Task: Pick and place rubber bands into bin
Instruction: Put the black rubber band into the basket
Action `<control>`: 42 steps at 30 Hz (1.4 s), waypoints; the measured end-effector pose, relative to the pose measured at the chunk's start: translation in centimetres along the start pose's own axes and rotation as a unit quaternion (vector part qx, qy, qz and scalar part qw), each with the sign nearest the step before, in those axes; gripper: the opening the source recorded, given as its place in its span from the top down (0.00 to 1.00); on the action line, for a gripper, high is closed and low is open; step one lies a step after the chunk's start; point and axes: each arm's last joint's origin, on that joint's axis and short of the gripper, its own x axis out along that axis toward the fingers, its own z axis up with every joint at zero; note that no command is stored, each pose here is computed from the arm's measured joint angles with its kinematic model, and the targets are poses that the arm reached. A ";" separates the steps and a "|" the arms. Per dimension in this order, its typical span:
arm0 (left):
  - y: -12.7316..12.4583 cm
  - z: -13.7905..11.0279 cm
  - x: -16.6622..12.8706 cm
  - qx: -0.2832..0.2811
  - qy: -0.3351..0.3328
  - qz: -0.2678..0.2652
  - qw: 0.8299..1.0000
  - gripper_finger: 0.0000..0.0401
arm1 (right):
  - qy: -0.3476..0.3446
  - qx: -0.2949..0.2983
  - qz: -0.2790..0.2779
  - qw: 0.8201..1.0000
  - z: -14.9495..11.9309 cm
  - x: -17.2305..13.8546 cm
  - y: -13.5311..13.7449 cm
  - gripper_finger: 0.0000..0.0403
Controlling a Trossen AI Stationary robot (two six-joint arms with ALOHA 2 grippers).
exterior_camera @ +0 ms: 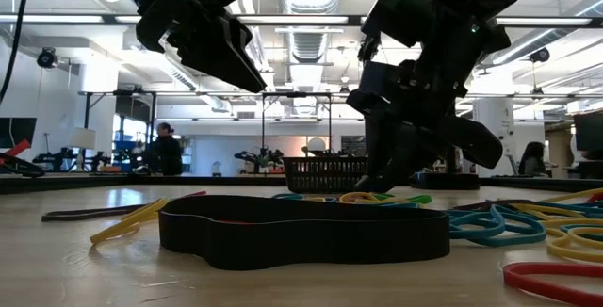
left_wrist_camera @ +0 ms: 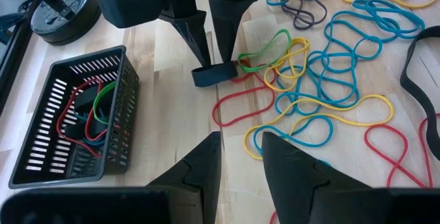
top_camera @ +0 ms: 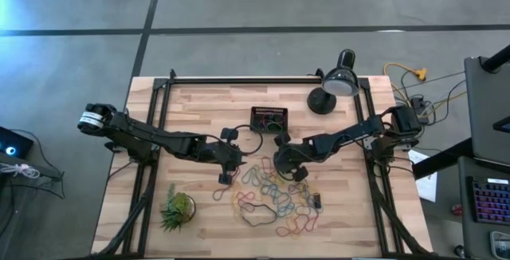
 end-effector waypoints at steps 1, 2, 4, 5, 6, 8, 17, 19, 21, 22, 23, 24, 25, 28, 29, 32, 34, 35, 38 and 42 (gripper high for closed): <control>0.0 0.0 0.0 0.000 0.000 0.000 1.000 0.77 | 0.001 0.000 -0.001 1.000 0.0 0.0 0.0 0.71; 0.0 0.0 0.0 0.000 0.000 0.000 1.000 0.77 | 0.002 0.000 -0.004 1.000 0.0 0.0 0.0 0.71; 0.0 0.0 0.0 0.000 0.000 0.000 1.000 0.77 | 0.010 0.003 -0.018 1.000 -0.1 0.0 -0.1 0.71; 0.0 0.0 0.0 0.000 0.000 0.000 1.000 0.77 | 0.013 0.004 -0.023 1.000 -0.1 0.0 -0.1 0.71; 0.0 0.0 0.0 0.000 0.000 0.000 1.000 0.77 | 0.013 0.006 -0.024 1.000 -0.1 0.0 -0.2 0.71; 0.0 0.0 0.0 0.000 0.000 0.000 1.000 0.77 | 0.013 0.006 -0.025 1.000 -0.1 -0.1 -0.2 0.71; 0.0 0.0 0.0 0.000 0.001 0.000 1.000 0.77 | 0.008 0.004 -0.027 1.000 0.0 -0.2 -0.2 0.70; 0.0 0.0 0.0 0.000 0.001 0.000 1.000 0.77 | 0.007 0.002 -0.027 1.000 0.0 -0.2 -0.2 0.69; 0.0 0.0 0.0 0.000 0.001 0.000 1.000 0.77 | 0.002 0.003 -0.028 1.000 0.1 -0.2 -0.3 0.69; 0.0 0.0 0.0 0.000 0.001 0.000 1.000 0.77 | -0.001 0.003 -0.028 1.000 0.2 -0.1 -0.3 0.68; 0.0 0.0 0.0 0.000 0.001 0.000 1.000 0.77 | -0.005 0.004 -0.029 1.000 0.2 -0.1 -0.3 0.68; 0.0 0.0 0.0 0.000 0.001 0.000 1.000 0.77 | -0.007 0.004 -0.029 1.000 0.3 0.0 -0.3 0.68; 0.0 0.0 0.0 0.000 0.001 0.000 1.000 0.77 | -0.009 0.004 -0.029 1.000 0.3 0.0 -0.3 0.68; 0.0 -0.1 0.0 0.000 0.001 0.000 1.000 0.77 | -0.015 0.004 -0.033 0.999 0.4 0.0 -0.4 0.70; 0.0 -0.1 0.0 0.000 0.001 0.000 1.000 0.77 | -0.015 0.004 -0.033 0.999 0.4 0.0 -0.4 0.72; 0.0 -0.1 0.0 0.001 0.001 0.000 1.000 0.77 | -0.015 0.005 -0.033 0.999 0.4 0.0 -0.4 0.77; 0.0 -0.1 0.0 0.000 0.001 0.000 1.000 0.77 | -0.016 0.004 -0.027 1.000 0.3 0.0 -0.3 0.81; 0.0 -0.1 0.0 0.000 0.001 0.000 1.000 0.77 | -0.018 0.004 -0.022 1.000 0.3 0.0 -0.3 0.83; 0.0 -0.1 0.0 0.001 0.001 0.000 1.000 0.77 | -0.021 0.004 -0.019 1.000 0.3 0.0 -0.2 0.87; 0.0 -0.1 0.0 0.000 0.001 0.000 1.000 0.77 | -0.023 0.004 -0.011 1.000 0.3 0.1 -0.2 0.89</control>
